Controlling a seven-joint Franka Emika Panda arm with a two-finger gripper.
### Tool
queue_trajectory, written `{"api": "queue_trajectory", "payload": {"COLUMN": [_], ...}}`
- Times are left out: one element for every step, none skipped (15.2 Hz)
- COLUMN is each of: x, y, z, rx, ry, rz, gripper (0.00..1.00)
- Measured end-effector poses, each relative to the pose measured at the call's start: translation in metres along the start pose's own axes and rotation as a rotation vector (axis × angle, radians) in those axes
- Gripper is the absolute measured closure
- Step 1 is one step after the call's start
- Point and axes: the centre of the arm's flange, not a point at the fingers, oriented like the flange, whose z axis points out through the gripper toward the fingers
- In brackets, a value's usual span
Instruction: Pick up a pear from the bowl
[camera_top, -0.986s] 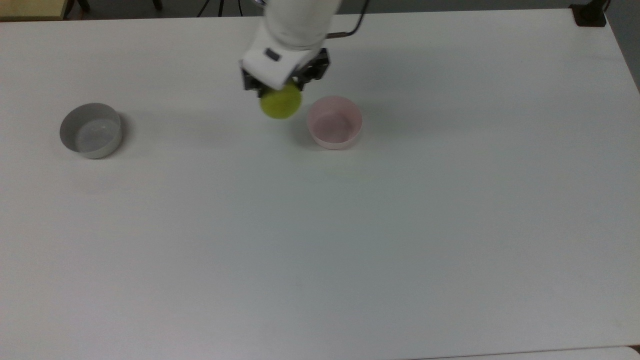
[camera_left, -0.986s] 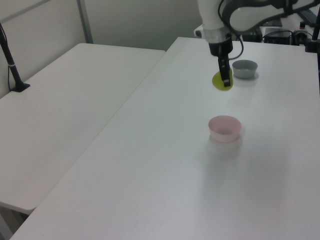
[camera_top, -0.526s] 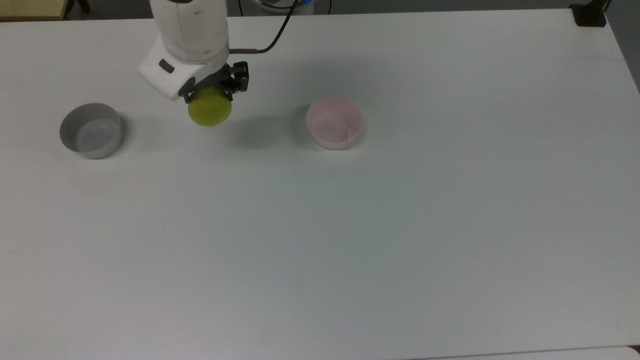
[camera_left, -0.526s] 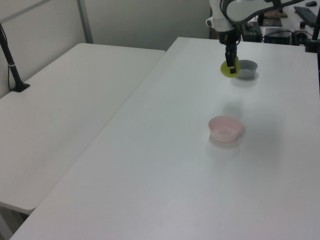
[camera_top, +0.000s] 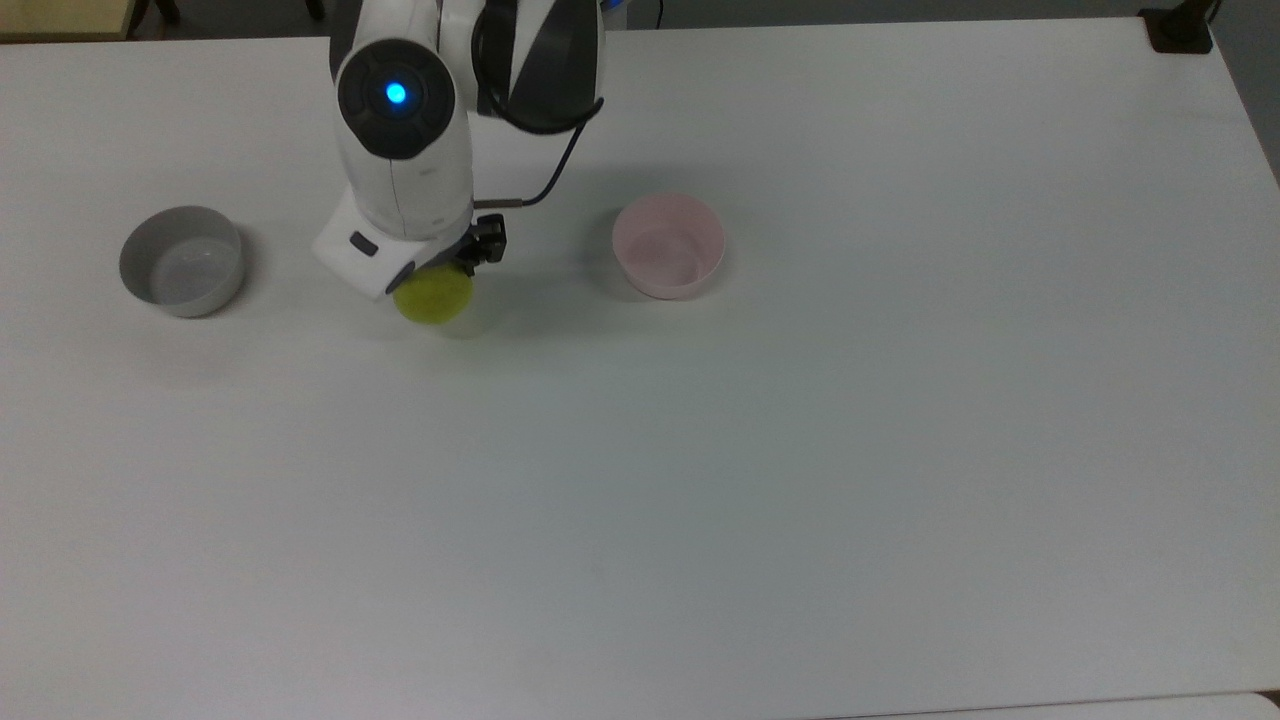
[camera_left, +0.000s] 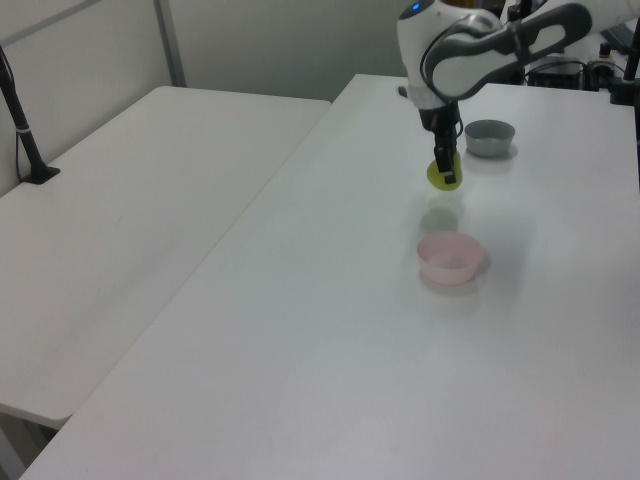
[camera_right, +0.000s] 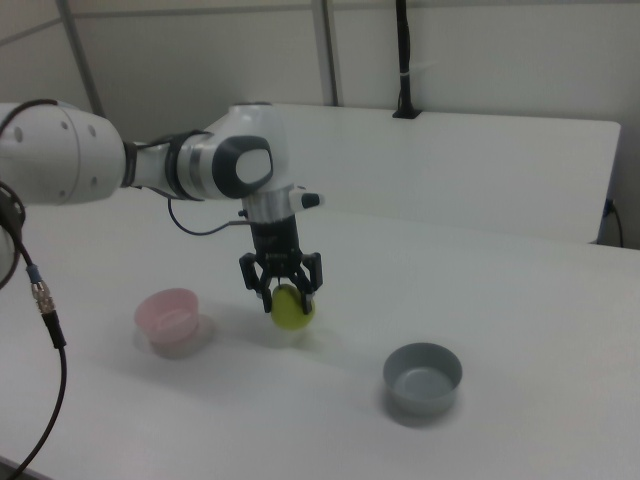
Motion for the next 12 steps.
{"api": "queue_trajectory", "payload": {"x": [0.006,0.008,0.010,0.010,0.010,0.011,0.011,0.011,0.011,0.010,0.008,0.004], "y": [-0.001,-0.002,-0.002,-0.003,-0.003,-0.004,-0.004,-0.003,-0.003,-0.001,0.001,0.004], "z": [0.011,0.016,0.019,0.020,0.020,0.019,0.018,0.016,0.012,0.004,-0.009,-0.025], "rx": [-0.003,-0.004,-0.004,-0.004,-0.004,-0.005,-0.005,-0.006,-0.008,-0.010,-0.013,-0.015], "ry": [0.001,0.002,0.000,-0.003,-0.002,-0.001,0.001,0.004,0.012,0.027,0.048,0.074], "rz": [0.001,0.000,0.000,-0.001,-0.002,-0.002,-0.002,0.000,0.006,0.031,0.066,0.103], "gripper": [0.25,0.25,0.24,0.24,0.12,0.03,0.01,0.00,0.00,0.00,0.00,0.00]}}
